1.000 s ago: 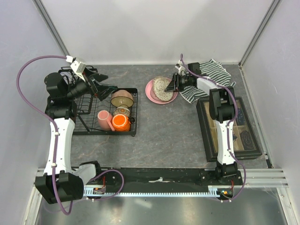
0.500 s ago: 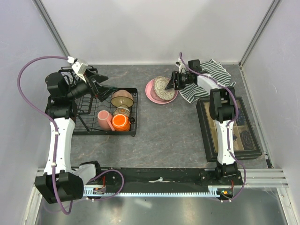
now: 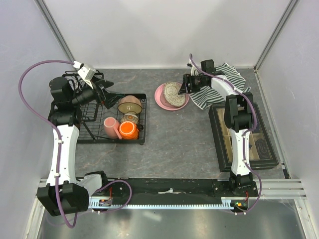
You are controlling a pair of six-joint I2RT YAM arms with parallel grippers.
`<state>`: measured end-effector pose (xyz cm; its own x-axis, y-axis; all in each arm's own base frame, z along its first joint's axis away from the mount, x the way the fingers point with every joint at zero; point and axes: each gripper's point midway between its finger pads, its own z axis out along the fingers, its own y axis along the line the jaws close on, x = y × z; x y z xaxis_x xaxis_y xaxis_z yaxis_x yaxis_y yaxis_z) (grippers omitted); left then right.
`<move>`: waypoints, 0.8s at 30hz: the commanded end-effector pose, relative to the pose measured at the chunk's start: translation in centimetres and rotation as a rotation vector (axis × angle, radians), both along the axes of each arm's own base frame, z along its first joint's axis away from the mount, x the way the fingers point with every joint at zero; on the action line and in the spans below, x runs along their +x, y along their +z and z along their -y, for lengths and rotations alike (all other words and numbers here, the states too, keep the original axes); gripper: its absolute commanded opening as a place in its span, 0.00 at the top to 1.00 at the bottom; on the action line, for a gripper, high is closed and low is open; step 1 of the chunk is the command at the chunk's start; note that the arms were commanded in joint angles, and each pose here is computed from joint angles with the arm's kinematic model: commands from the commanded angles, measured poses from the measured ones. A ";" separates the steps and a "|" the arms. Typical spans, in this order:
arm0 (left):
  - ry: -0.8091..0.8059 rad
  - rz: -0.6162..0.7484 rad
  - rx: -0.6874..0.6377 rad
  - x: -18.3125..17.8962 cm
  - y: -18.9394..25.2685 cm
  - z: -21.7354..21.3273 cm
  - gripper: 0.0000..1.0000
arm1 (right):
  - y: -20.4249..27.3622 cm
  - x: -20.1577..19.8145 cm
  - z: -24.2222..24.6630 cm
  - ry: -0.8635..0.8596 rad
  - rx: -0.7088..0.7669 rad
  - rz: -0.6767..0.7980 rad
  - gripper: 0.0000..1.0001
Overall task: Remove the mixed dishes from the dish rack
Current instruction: Place the plate at the center of the board.
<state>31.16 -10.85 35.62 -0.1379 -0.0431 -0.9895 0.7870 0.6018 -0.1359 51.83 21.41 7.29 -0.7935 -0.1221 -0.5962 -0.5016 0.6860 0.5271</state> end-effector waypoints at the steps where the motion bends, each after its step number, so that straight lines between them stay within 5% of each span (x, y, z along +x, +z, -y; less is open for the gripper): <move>1: 0.090 0.110 0.102 0.8 1.7 -1.5 0.01 | 5.2 0.2 -0.5 0.040 -0.029 0.140 0.31; 16: 0.128 0.218 0.367 1.8 0.1 -3.2 0.01 | 9.3 -1.7 0.8 0.033 -0.199 0.308 0.27; 24: 0.131 0.270 0.678 4.4 -4.3 -0.5 0.01 | 11.8 -4.2 1.4 0.027 -0.241 0.369 0.24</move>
